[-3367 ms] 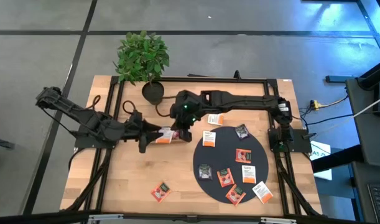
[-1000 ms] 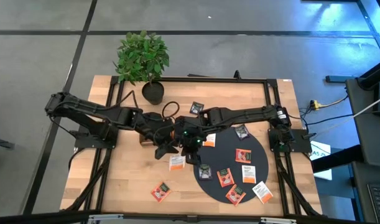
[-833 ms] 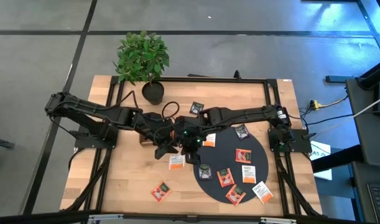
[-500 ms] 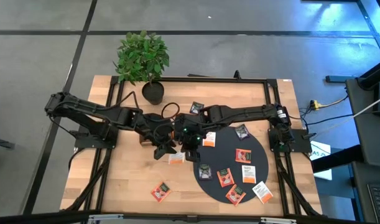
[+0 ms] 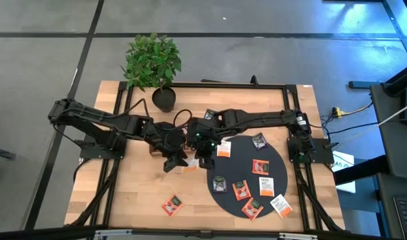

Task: Pick & Place Tea
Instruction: Put the white tea bag into the left section of the wooden organizer

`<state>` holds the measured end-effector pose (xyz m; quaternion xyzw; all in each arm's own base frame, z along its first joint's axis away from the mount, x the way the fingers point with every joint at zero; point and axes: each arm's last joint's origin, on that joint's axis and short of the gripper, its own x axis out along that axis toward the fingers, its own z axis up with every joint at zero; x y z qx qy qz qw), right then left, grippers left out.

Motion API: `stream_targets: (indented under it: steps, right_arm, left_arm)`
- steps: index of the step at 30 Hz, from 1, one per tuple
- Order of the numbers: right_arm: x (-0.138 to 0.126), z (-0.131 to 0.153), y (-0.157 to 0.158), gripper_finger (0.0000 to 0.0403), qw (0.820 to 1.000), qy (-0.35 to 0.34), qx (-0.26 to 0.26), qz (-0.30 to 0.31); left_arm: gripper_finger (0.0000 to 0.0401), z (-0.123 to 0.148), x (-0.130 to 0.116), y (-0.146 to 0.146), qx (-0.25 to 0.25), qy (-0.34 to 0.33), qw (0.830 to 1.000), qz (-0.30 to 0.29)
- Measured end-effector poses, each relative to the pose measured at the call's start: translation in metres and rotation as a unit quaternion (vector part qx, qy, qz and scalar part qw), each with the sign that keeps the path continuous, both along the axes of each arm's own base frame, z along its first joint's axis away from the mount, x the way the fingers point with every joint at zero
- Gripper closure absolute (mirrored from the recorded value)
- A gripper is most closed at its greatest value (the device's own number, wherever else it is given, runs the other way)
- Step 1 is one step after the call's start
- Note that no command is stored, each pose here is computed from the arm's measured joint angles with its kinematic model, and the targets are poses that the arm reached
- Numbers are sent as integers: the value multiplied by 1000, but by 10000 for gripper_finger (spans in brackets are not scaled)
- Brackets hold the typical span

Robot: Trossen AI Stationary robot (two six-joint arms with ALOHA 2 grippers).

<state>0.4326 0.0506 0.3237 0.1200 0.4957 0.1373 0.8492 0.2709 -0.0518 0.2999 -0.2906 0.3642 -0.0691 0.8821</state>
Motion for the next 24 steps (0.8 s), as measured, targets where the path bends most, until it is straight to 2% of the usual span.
stream_targets:
  steps: [5, 10, 19, 24]
  right_arm:
    - [0, 1, -2, 398, 999, 3, 33, 17]
    - [0, 1, -2, 398, 999, 2, 34, 19]
    - [0, 1, -2, 398, 999, -2, 34, 20]
    - [1, 1, -2, 398, 999, -7, 33, 23]
  left_arm:
    - [219, 0, 0, 0, 2, -1, 1000, 1]
    - [239, 0, 0, 0, 22, -8, 1000, -4]
    - [330, 0, 0, 1, 43, -15, 999, -11]
    - [384, 0, 0, 0, 37, -16, 999, -27]
